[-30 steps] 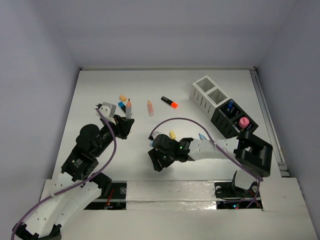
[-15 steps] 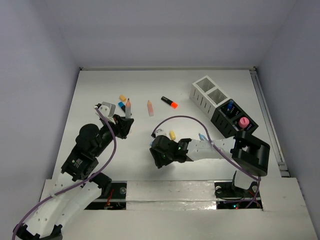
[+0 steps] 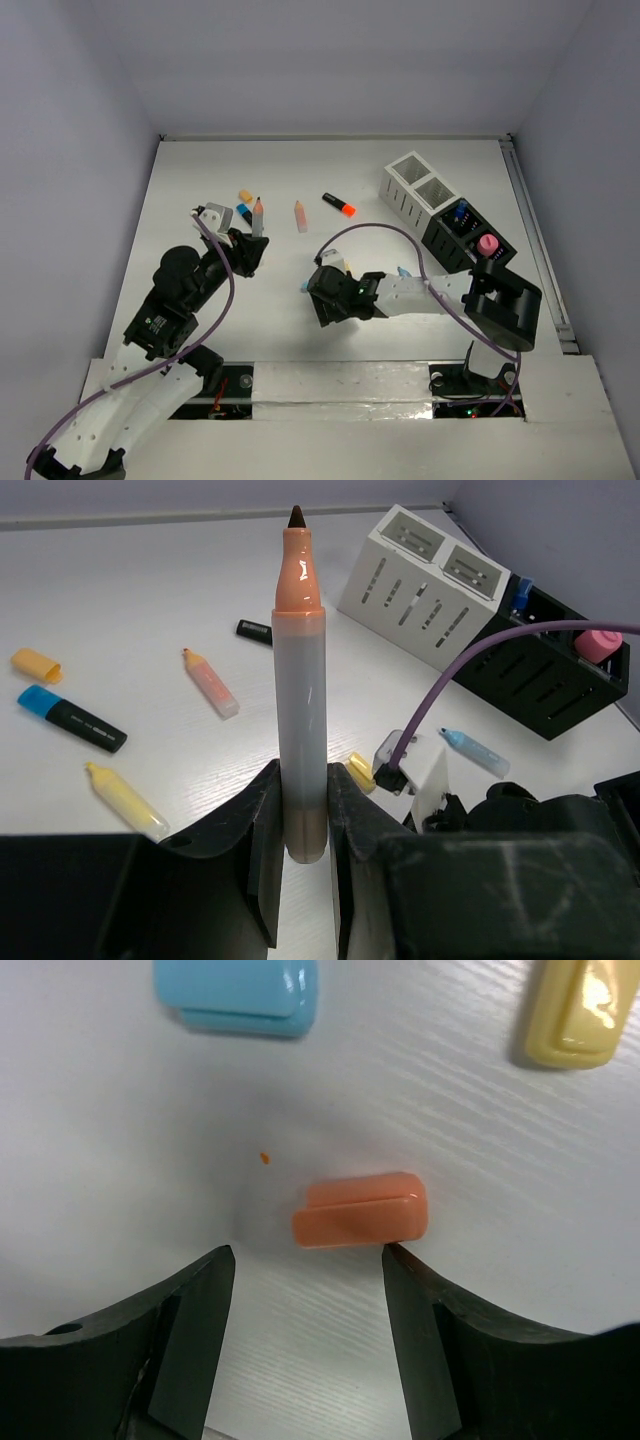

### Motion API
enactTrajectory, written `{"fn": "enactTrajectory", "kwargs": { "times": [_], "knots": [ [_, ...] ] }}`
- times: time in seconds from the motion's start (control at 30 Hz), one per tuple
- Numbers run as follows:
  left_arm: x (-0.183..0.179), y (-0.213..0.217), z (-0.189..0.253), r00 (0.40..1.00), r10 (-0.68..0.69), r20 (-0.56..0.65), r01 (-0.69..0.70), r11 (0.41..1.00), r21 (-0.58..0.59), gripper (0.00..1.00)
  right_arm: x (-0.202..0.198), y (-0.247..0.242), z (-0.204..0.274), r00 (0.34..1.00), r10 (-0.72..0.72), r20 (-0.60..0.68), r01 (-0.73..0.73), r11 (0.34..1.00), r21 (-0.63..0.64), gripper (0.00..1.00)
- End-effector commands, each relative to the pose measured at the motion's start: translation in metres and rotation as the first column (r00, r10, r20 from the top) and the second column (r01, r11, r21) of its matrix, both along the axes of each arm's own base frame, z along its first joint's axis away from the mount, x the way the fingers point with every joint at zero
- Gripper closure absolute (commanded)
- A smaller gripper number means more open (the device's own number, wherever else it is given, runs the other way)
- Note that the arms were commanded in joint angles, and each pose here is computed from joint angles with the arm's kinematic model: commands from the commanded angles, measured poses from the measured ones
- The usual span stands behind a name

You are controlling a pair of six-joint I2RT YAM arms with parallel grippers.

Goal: Sort the stationery into containers
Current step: Pick up the pen cap from the center of the board.

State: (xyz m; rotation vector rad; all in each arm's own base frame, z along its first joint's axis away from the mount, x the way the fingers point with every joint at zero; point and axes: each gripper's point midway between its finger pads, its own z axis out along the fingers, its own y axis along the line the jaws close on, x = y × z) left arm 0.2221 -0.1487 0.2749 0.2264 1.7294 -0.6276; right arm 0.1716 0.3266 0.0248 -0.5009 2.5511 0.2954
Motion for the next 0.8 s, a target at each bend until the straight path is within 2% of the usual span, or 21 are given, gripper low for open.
{"fn": "enactTrajectory", "kwargs": {
  "times": [0.0, 0.07, 0.23, 0.53, 0.73, 0.77],
  "knots": [
    [0.004, -0.002, 0.014, 0.999, -0.003, 0.041, 0.004, 1.0, -0.026, 1.0, 0.015, -0.012, 0.004, 0.997, -0.069, 0.035, 0.07, 0.997, -0.016, 0.32],
    [0.003, -0.002, 0.014, 0.999, -0.006, 0.041, 0.007, 1.0, -0.026, 1.0, 0.02, -0.011, 0.006, 0.996, -0.078, 0.039, 0.078, 0.997, -0.002, 0.29],
    [0.003, -0.002, 0.015, 0.999, -0.007, 0.045, 0.008, 1.0, -0.026, 1.0, 0.025, -0.008, 0.006, 0.996, -0.082, 0.038, 0.082, 0.997, -0.003, 0.28],
    [0.002, -0.003, 0.015, 0.999, -0.015, 0.047, 0.016, 0.999, -0.028, 1.0, 0.032, 0.004, 0.003, 0.996, -0.09, 0.028, 0.091, 0.995, -0.033, 0.31],
    [0.001, -0.004, 0.015, 0.999, -0.022, 0.047, 0.024, 0.999, -0.029, 1.0, 0.037, -0.005, 0.013, 0.988, -0.145, 0.048, 0.147, 0.989, -0.033, 0.26],
    [0.0, -0.004, 0.016, 0.999, -0.022, 0.049, 0.024, 0.999, -0.03, 1.0, 0.036, -0.006, 0.016, 0.988, -0.148, 0.047, 0.149, 0.989, -0.018, 0.22]
  ]
}}
